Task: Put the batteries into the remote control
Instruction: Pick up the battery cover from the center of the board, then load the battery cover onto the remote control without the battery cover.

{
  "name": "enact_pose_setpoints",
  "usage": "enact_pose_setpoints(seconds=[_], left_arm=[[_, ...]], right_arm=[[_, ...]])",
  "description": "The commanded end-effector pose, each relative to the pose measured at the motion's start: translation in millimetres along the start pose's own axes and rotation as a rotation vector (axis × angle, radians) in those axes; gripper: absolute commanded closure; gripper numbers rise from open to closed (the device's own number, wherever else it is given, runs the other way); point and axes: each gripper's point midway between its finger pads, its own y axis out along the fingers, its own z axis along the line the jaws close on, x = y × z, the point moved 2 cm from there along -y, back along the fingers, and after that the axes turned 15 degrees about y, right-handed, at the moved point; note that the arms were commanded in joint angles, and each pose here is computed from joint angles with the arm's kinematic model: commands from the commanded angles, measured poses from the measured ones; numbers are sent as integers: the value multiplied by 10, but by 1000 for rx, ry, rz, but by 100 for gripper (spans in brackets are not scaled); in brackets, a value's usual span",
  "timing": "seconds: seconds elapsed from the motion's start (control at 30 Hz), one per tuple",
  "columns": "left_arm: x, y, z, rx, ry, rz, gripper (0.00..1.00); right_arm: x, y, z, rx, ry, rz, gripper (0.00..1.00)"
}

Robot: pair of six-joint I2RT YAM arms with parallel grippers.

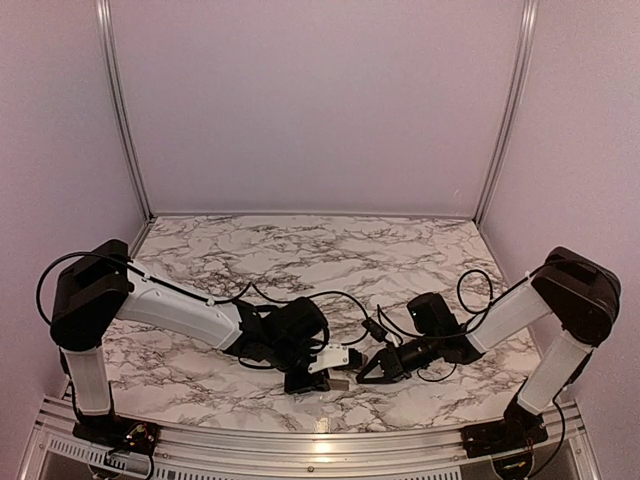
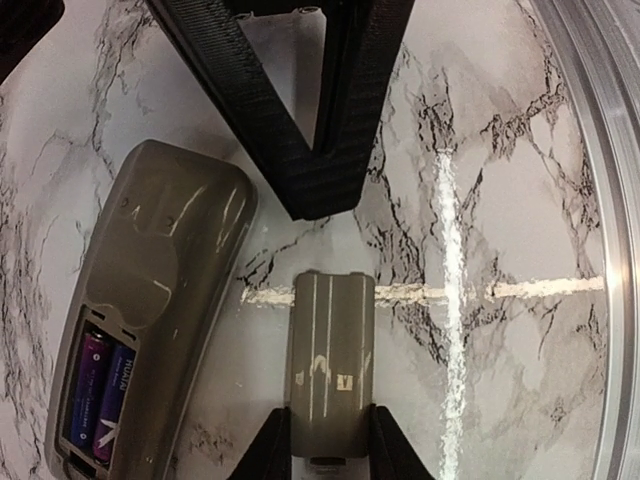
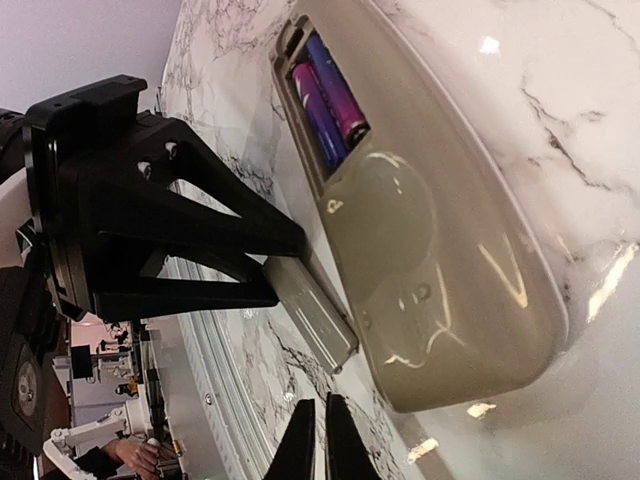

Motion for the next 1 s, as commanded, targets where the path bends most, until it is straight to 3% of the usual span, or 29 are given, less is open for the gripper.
enact_pose_setpoints(seconds=[0.0, 0.63, 0.97], left_arm=[[-161, -139, -46, 36, -8, 72, 78], [-128, -677, 380, 165, -75, 98, 81], [-60, -519, 501, 147, -165, 119, 76]], right_arm=[[78, 46, -10, -6, -14, -23, 96], [488, -147, -134, -62, -31, -118, 91], [645, -412, 286, -44, -170, -196, 74]])
